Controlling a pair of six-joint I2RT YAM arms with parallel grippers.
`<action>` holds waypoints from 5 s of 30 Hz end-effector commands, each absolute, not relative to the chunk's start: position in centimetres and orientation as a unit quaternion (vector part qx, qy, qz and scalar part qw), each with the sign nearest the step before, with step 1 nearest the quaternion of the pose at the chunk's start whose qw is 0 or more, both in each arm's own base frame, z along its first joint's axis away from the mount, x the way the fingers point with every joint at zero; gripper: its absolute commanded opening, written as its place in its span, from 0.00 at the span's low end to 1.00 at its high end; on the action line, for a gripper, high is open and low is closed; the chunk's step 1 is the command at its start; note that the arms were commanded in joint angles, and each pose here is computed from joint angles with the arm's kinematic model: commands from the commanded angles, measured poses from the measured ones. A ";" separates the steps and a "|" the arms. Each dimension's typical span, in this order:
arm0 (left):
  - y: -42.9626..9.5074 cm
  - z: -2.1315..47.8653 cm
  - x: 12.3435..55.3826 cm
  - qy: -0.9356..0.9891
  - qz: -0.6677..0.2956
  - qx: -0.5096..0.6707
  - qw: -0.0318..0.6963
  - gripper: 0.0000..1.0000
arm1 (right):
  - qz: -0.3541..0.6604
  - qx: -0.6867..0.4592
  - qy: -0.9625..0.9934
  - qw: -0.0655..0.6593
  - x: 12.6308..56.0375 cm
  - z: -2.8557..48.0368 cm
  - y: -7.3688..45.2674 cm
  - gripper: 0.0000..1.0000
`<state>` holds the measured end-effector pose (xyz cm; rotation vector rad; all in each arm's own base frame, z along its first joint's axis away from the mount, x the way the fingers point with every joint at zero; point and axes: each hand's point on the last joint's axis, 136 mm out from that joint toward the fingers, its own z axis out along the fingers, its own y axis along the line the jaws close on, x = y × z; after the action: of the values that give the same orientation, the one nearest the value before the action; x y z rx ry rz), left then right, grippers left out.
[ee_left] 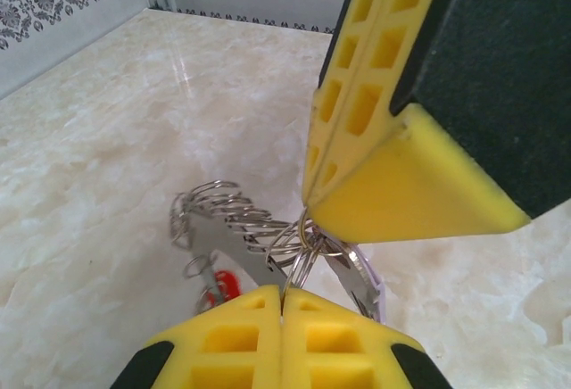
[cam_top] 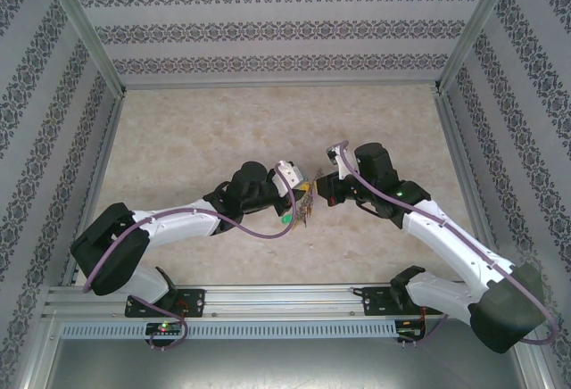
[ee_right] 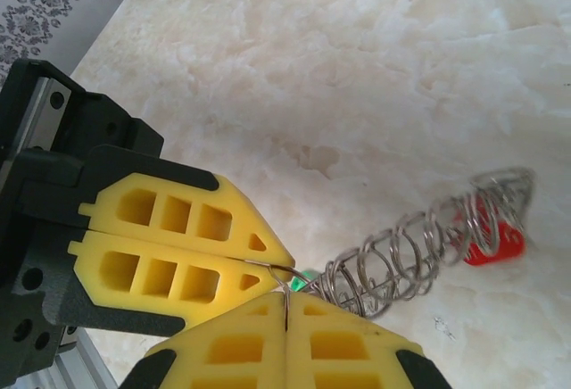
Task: Put the keys on the keyring
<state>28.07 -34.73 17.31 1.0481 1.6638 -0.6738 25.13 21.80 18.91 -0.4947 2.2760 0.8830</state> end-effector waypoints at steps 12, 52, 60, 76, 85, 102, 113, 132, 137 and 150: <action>-35.5 18.6 27.5 0.675 -0.296 0.443 0.510 0.16 | 0.356 -0.210 0.843 0.344 25.3 21.3 22.4 0.00; -36.2 17.8 27.7 0.672 -0.267 0.495 0.482 0.13 | 0.378 -0.241 0.827 0.339 24.5 22.3 23.4 0.00; -35.8 17.9 27.9 0.678 -0.262 0.484 0.488 0.00 | 0.351 -0.213 0.843 0.348 24.8 21.4 22.2 0.00; -36.0 17.8 27.7 0.685 -0.297 0.447 0.493 0.01 | 0.358 -0.185 0.844 0.355 25.6 21.6 22.0 0.00; -36.3 17.6 27.3 0.678 -0.288 0.480 0.476 0.24 | 0.386 -0.233 0.824 0.344 24.7 22.6 23.3 0.00; -36.0 17.3 27.6 0.680 -0.260 0.499 0.471 0.05 | 0.393 -0.250 0.818 0.337 24.5 23.0 23.8 0.00; -35.3 18.1 28.0 0.682 -0.264 0.463 0.500 0.00 | 0.336 -0.175 0.861 0.339 25.5 20.1 20.9 0.00; -35.2 17.3 27.4 0.685 -0.273 0.464 0.490 0.17 | 0.393 -0.213 0.827 0.340 25.3 22.9 22.8 0.00; -35.2 17.5 27.5 0.684 -0.271 0.465 0.493 0.23 | 0.400 -0.222 0.824 0.336 25.0 23.0 23.2 0.00; -35.4 18.3 27.6 0.674 -0.270 0.471 0.501 0.28 | 0.402 -0.236 0.822 0.328 24.9 22.9 23.7 0.00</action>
<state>27.67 -35.30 16.82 1.1339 1.6731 -0.6616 24.72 22.57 20.10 -0.5463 2.2547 1.0039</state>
